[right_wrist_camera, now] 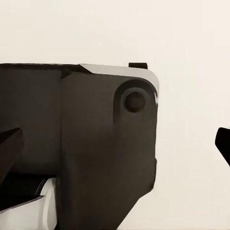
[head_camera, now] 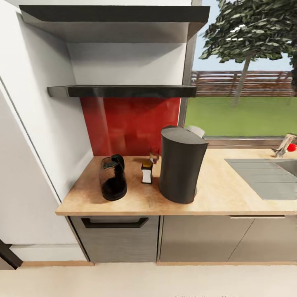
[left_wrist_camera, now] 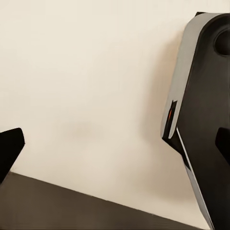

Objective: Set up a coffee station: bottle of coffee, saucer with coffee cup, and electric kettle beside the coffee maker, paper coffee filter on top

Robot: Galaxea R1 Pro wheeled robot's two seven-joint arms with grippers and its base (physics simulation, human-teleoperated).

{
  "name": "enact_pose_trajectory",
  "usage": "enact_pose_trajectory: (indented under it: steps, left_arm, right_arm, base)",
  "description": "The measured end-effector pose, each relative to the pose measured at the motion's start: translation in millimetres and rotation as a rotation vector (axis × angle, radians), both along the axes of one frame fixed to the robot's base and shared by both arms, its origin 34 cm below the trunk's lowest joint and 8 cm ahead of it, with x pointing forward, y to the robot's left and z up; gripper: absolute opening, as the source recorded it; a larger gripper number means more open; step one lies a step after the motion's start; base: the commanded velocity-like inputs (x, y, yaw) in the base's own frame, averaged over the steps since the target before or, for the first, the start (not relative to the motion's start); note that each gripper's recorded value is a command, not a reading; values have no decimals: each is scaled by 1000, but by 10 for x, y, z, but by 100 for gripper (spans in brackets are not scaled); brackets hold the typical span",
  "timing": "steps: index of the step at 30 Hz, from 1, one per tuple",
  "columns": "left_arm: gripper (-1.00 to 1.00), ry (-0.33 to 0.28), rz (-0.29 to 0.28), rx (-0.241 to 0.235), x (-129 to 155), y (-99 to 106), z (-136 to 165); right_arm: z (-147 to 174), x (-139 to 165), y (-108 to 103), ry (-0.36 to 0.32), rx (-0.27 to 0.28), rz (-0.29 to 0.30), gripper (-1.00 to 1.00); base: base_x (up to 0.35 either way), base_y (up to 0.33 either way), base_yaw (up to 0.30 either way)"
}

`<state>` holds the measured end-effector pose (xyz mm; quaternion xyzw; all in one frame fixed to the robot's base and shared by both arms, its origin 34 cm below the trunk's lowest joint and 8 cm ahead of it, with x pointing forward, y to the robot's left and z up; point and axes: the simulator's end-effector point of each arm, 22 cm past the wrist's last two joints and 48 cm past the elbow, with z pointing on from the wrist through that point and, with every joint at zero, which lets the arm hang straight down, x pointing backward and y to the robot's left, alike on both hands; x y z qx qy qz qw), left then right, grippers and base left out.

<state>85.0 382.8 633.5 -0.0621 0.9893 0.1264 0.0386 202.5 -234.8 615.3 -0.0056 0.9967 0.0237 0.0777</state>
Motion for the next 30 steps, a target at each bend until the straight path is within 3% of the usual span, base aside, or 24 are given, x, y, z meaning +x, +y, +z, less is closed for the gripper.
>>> enact_pose_trajectory:
  steps: [12, 30]
  left_arm:
    - [100, 2, 0, -1, -5, -6, -1]
    - [100, 2, -1, 1, -4, 9, 1]
  right_arm:
    - [-1, 10, -47, -1, -3, -46, 100]
    - [-1, 11, -120, 0, -13, -49, 100]
  base:
    - [-10, 307, -266]
    - [-135, 256, -267]
